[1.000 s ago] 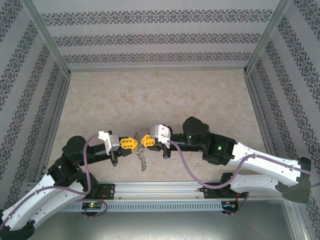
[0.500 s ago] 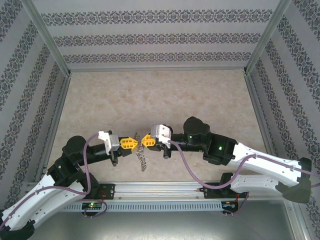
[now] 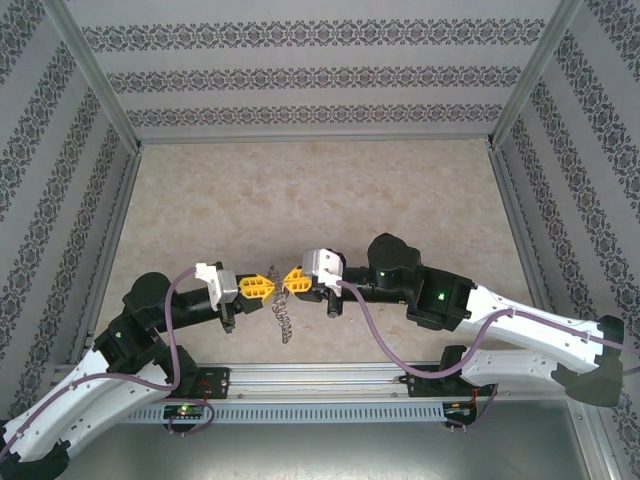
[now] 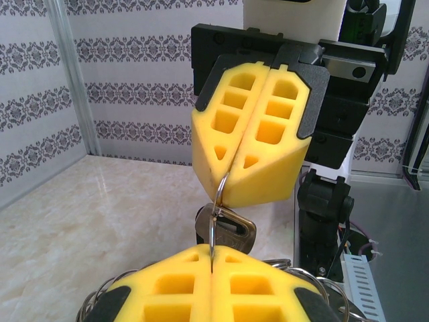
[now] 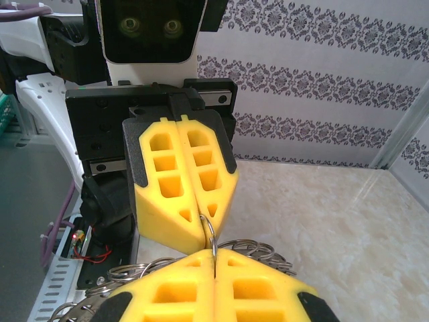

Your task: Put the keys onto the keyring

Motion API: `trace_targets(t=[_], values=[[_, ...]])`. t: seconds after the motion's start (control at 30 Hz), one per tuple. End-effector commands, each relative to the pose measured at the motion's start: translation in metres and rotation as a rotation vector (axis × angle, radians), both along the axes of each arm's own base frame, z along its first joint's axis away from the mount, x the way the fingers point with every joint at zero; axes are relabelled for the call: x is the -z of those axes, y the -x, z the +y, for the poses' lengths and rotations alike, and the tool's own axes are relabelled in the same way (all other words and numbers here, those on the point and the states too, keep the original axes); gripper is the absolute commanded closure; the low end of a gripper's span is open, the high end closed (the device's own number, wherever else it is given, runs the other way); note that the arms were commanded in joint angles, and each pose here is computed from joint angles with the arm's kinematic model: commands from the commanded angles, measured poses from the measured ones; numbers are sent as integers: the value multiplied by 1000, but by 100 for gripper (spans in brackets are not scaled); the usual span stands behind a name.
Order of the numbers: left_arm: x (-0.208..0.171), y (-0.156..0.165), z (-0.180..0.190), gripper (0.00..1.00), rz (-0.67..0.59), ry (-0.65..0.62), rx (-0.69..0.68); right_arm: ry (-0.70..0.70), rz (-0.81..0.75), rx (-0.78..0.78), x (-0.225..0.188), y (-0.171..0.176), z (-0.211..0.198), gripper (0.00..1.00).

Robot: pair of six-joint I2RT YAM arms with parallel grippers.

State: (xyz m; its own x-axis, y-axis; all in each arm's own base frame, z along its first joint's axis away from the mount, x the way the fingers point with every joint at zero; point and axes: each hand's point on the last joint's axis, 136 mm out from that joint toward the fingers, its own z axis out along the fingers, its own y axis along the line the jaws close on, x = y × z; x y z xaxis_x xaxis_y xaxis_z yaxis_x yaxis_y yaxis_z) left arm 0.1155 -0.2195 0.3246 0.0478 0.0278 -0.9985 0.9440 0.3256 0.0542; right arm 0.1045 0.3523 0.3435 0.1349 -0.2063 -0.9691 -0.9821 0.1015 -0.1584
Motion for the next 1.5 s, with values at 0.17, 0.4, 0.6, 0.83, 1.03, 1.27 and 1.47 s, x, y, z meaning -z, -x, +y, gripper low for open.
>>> trace_targets(t=[0.17, 0.4, 0.6, 0.83, 1.03, 1.27, 1.47], values=[[-33, 11, 4, 100, -86, 75, 26, -7, -11, -16, -4, 0, 2, 100], [-33, 12, 4, 100, -84, 75, 29, -2, -10, -14, -2, -1, 2, 100], [-34, 13, 5, 100, -86, 74, 31, 9, -9, -10, 1, -3, 4, 100], [-34, 14, 5, 100, -88, 74, 37, 10, -13, -7, 0, -4, 6, 100], [-33, 13, 4, 100, -86, 67, 35, 1, -23, -25, -5, 0, 6, 100], [-28, 12, 3, 100, -72, 18, 35, 26, -43, -52, -7, 5, 11, 100], [-26, 14, 3, 100, -71, -9, 43, 54, -50, -57, 0, 8, 11, 100]])
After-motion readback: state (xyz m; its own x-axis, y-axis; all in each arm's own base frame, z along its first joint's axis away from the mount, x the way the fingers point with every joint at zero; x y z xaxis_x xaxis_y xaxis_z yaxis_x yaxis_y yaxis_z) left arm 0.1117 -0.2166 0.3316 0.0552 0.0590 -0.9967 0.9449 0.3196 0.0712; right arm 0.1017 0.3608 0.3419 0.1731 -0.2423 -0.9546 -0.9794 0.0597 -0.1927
